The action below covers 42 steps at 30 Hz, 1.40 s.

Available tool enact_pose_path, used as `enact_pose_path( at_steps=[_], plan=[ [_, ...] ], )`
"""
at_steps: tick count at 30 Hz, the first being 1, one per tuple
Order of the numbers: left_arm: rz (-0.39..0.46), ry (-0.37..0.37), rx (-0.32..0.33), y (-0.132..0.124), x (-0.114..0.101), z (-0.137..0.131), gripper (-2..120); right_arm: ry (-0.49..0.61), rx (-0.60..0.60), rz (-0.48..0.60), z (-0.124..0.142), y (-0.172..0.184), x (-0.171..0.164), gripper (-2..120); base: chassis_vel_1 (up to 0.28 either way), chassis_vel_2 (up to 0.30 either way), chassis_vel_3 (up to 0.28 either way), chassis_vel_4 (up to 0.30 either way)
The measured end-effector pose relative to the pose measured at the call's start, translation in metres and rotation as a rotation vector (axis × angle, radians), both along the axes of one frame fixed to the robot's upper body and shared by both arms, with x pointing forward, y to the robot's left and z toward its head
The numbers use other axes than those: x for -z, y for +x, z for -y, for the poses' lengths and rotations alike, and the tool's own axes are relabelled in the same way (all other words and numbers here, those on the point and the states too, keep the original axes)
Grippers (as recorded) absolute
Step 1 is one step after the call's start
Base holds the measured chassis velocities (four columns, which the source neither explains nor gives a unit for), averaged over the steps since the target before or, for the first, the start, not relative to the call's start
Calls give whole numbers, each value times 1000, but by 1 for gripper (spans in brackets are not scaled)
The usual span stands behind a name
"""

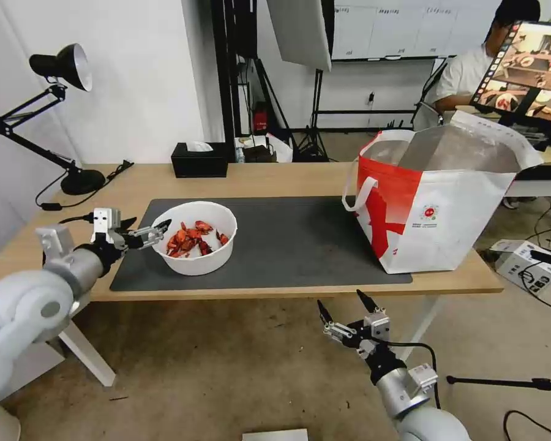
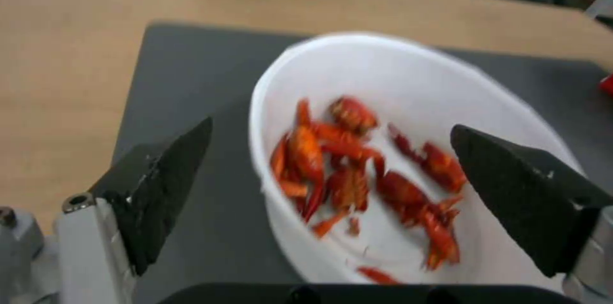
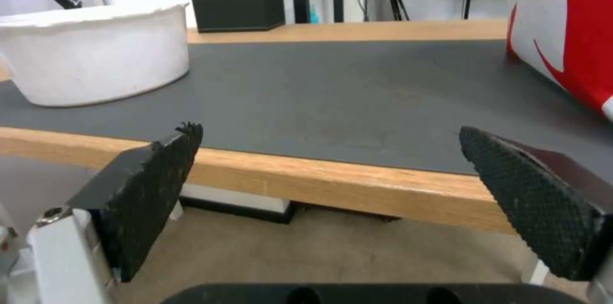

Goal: Pick up the trash from the table and place it into the takeout bag.

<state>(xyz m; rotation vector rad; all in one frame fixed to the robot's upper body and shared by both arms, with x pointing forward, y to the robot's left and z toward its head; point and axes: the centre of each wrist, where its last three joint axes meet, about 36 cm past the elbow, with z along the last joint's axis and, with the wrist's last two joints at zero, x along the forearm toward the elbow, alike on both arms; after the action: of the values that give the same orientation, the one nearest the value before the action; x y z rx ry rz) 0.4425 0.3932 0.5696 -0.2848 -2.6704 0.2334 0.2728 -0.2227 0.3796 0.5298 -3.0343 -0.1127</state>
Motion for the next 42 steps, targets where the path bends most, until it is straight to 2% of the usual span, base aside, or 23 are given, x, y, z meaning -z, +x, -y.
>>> enact_pose_path(
  at_steps=[1,4,10,17,19,27,33,38,41,42],
  plan=[
    [-48,-16,0,5,-4,-5,100,0,0,0,0,0,0,100,0,0,0,0],
    [-81,-31,-6,9,-7,-9,100,0,0,0,0,0,0,100,0,0,0,0],
    [-194,-117,3,21,-15,-16,100,0,0,0,0,0,0,100,0,0,0,0],
    [-279,-146,1,34,-5,-12,100,0,0,0,0,0,0,100,0,0,0,0],
    [-308,-161,-16,45,1,-12,100,0,0,0,0,0,0,100,0,0,0,0],
    [-338,-169,-42,63,4,-9,100,0,0,0,0,0,0,100,0,0,0,0],
    [-395,-155,-93,80,4,-1,100,0,0,0,0,0,0,100,0,0,0,0],
    [-402,-150,-105,85,4,1,100,0,0,0,0,0,0,100,0,0,0,0],
    [-401,-136,-117,86,4,5,88,0,0,0,0,0,0,100,0,0,0,0],
    [-401,-136,-117,86,4,5,88,0,0,0,0,0,0,100,0,0,0,0]
  ],
)
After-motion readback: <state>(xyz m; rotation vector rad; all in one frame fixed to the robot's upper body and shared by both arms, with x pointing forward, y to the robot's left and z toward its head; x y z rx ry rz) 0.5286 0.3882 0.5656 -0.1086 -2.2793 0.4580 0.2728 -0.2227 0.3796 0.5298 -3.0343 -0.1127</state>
